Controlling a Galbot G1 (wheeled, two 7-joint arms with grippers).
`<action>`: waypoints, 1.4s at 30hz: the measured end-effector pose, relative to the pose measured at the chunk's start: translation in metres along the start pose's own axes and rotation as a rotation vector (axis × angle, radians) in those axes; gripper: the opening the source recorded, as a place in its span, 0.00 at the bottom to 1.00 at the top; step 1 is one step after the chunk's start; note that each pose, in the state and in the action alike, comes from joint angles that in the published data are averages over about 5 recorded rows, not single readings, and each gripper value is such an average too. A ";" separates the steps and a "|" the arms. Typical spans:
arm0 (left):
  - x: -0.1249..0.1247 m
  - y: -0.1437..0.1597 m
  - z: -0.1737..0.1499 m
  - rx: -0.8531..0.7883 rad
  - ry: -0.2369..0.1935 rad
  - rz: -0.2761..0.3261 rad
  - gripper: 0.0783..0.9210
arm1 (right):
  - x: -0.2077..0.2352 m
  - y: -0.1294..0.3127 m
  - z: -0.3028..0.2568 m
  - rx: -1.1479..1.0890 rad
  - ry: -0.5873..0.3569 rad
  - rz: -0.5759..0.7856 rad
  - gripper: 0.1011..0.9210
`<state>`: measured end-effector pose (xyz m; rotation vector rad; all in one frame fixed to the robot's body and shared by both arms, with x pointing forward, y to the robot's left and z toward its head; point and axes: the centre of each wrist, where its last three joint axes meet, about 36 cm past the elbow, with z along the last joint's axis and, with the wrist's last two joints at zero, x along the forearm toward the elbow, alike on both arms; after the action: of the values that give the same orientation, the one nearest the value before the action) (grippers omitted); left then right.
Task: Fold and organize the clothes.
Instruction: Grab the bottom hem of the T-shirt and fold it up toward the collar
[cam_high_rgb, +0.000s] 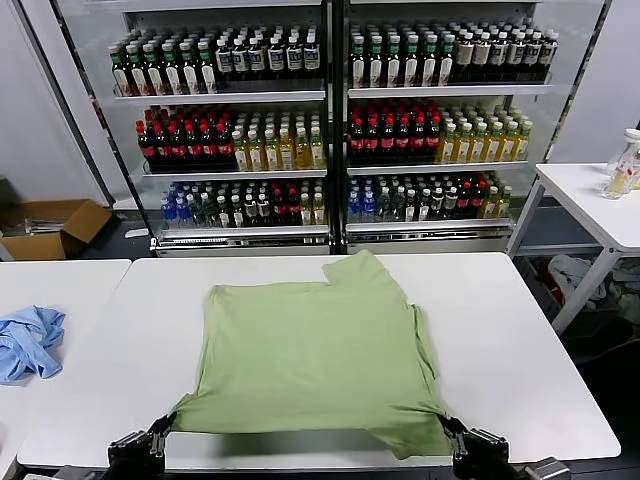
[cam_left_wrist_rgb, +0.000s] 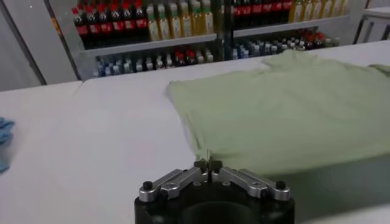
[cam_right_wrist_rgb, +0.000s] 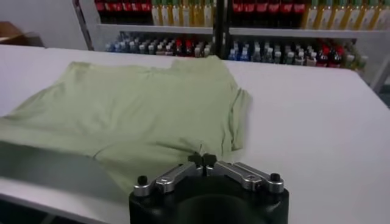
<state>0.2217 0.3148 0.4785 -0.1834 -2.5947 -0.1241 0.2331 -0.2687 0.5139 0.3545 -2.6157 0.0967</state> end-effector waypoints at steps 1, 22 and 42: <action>-0.002 0.001 -0.003 0.003 -0.010 0.002 0.00 | -0.004 -0.001 -0.002 0.001 -0.010 0.005 0.01; -0.123 0.017 -0.004 0.073 -0.118 0.032 0.00 | -0.111 -0.031 -0.006 0.039 -0.097 0.063 0.01; -0.198 0.041 0.011 -0.018 -0.093 -0.067 0.29 | -0.151 -0.021 0.021 0.083 -0.066 0.071 0.34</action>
<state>0.3904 0.3360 0.3691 -0.1116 -2.6938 -0.1671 0.3562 -0.2563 0.4226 0.2982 -2.6953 0.2223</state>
